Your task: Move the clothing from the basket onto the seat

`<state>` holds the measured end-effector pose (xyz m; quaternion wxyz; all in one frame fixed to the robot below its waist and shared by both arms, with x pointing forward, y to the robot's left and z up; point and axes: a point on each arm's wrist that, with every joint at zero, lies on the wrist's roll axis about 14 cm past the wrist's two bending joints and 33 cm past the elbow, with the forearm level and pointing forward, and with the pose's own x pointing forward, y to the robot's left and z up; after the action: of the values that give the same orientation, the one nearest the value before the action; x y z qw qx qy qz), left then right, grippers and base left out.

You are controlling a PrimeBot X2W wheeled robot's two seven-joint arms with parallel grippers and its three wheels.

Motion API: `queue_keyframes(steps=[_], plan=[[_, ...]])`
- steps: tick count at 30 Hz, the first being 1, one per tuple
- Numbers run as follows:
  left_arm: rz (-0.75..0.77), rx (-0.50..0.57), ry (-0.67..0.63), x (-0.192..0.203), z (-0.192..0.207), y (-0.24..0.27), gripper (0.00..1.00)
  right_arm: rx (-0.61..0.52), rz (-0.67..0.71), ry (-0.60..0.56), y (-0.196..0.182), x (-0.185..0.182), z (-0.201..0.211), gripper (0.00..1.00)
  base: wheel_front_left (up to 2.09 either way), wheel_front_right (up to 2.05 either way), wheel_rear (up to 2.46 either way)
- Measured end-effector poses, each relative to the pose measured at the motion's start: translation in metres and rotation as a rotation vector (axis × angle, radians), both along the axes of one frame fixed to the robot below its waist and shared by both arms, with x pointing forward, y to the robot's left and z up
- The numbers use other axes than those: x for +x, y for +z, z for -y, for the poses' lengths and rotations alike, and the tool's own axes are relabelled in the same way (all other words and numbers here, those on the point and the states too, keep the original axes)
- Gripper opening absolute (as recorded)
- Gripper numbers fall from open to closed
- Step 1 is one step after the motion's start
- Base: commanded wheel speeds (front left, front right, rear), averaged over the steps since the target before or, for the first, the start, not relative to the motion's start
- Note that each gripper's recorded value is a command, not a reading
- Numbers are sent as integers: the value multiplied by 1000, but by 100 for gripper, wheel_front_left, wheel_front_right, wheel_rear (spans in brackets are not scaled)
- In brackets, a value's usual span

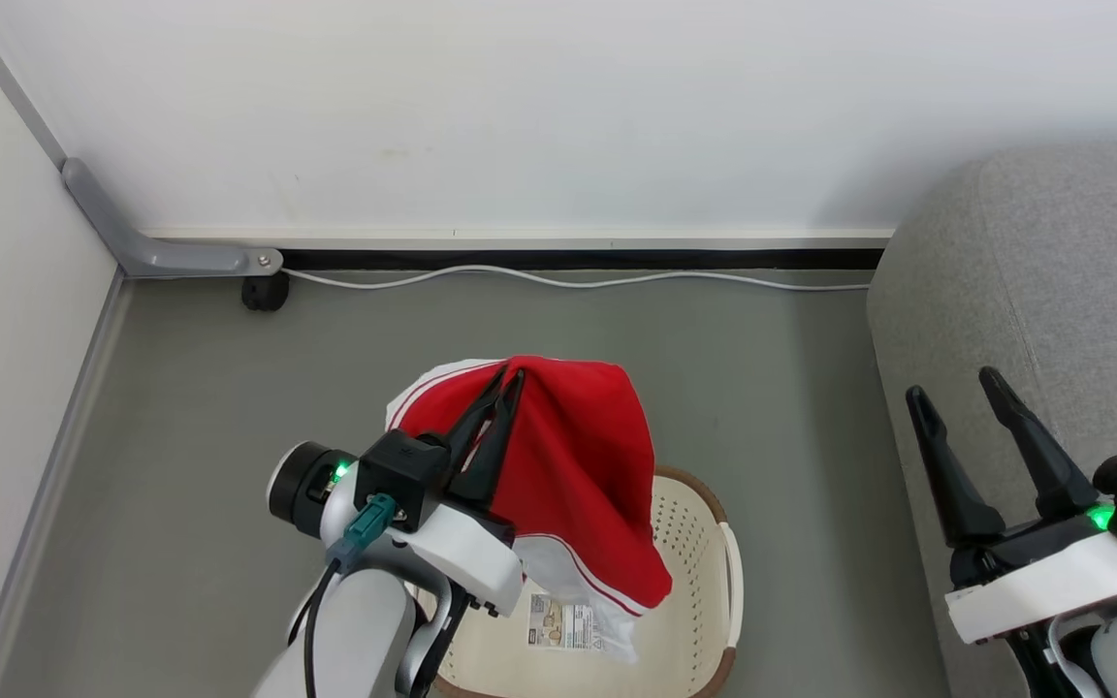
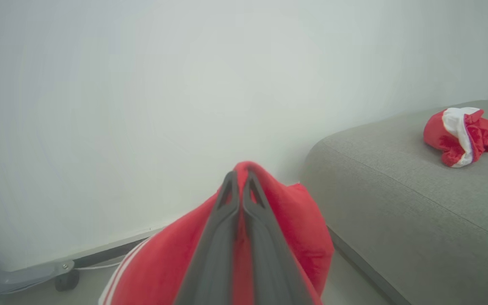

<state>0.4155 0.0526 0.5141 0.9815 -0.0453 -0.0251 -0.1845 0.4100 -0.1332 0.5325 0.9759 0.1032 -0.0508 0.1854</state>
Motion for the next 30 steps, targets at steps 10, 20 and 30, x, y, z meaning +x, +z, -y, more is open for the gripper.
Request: queue_keyframes(steps=[10,20,30], plan=[[211,16,-133,1,29,69,0,-5,-26,21,-9,-9,-12,100,0,0,0],[317,67,-245,4,64,114,0,-7,-52,62,-18,-15,-25,100,0,0,0],[330,67,-338,-2,93,119,0,-16,43,244,10,-29,-73,100,0,0,0]])
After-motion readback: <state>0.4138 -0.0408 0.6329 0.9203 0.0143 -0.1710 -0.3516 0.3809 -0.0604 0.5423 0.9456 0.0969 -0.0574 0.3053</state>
